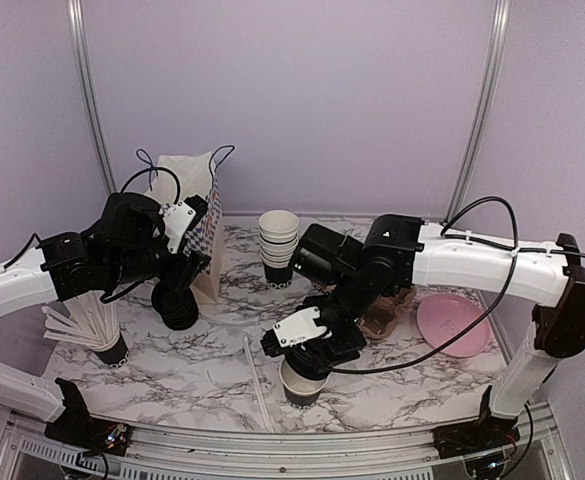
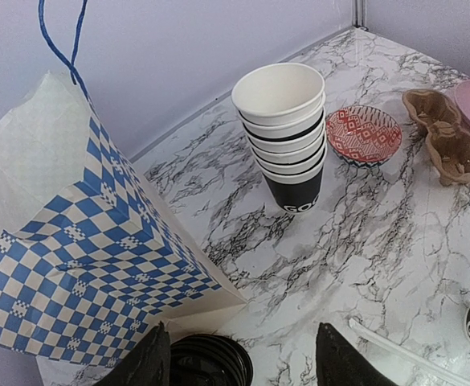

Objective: Pack the takeout coffee

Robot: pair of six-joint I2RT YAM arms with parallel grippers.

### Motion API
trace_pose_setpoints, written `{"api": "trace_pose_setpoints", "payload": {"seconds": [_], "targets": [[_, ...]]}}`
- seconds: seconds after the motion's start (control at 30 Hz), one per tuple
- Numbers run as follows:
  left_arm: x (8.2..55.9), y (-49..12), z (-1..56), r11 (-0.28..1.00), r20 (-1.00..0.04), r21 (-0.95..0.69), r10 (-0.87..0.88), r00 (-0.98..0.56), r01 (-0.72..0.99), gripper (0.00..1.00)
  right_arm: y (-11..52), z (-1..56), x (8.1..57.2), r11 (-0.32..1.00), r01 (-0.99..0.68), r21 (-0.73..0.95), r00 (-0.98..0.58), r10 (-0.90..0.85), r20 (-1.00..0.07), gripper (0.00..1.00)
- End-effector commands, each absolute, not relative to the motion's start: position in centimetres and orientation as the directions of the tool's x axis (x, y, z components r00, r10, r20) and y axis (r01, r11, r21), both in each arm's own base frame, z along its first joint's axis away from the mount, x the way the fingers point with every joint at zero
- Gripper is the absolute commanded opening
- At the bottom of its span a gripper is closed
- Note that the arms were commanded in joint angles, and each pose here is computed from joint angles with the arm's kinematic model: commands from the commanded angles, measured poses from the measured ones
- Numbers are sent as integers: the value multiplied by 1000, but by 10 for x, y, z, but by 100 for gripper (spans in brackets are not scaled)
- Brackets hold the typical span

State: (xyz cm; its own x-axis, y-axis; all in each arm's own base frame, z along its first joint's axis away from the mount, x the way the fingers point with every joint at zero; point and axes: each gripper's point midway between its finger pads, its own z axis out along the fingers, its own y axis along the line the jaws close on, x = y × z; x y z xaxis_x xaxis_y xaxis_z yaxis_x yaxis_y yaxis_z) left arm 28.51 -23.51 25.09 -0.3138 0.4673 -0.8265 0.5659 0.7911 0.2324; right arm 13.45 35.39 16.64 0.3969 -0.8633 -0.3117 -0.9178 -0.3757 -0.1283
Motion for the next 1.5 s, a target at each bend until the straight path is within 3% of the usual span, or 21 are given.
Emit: {"api": "trace_pose_setpoints", "payload": {"seconds": [0.0, 0.57, 0.83, 0.97, 1.23, 1.37, 1.47], "targets": [[287, -231, 247, 794, -820, 244, 476, -319, 556, 63, 358, 173, 129, -386, -913, -130, 407, -856, -318, 64], [286, -233, 244, 790, -817, 235, 476, -326, 567, 63, 367, 163, 123, -398, -911, -106, 410, -861, -301, 66], [285, -235, 243, 785, -816, 229, 477, -326, 575, 62, 372, 164, 123, -394, -912, -111, 409, -861, -303, 74], [285, -236, 243, 784, -815, 226, 477, -328, 578, 63, 373, 164, 123, -394, -912, -112, 409, -860, -304, 82], [286, -237, 240, 789, -812, 221, 475, -340, 574, 63, 373, 187, 124, -378, -913, -152, 408, -848, -338, 87], [284, -252, 251, 809, -827, 107, 395, -400, 578, 62, 360, 209, 133, -321, -931, -174, 365, -836, -409, 88], [264, -277, 253, 770, -797, -66, 342, -498, 635, 60, 347, 224, 162, -171, -974, -148, 223, -830, -511, 87]]}}
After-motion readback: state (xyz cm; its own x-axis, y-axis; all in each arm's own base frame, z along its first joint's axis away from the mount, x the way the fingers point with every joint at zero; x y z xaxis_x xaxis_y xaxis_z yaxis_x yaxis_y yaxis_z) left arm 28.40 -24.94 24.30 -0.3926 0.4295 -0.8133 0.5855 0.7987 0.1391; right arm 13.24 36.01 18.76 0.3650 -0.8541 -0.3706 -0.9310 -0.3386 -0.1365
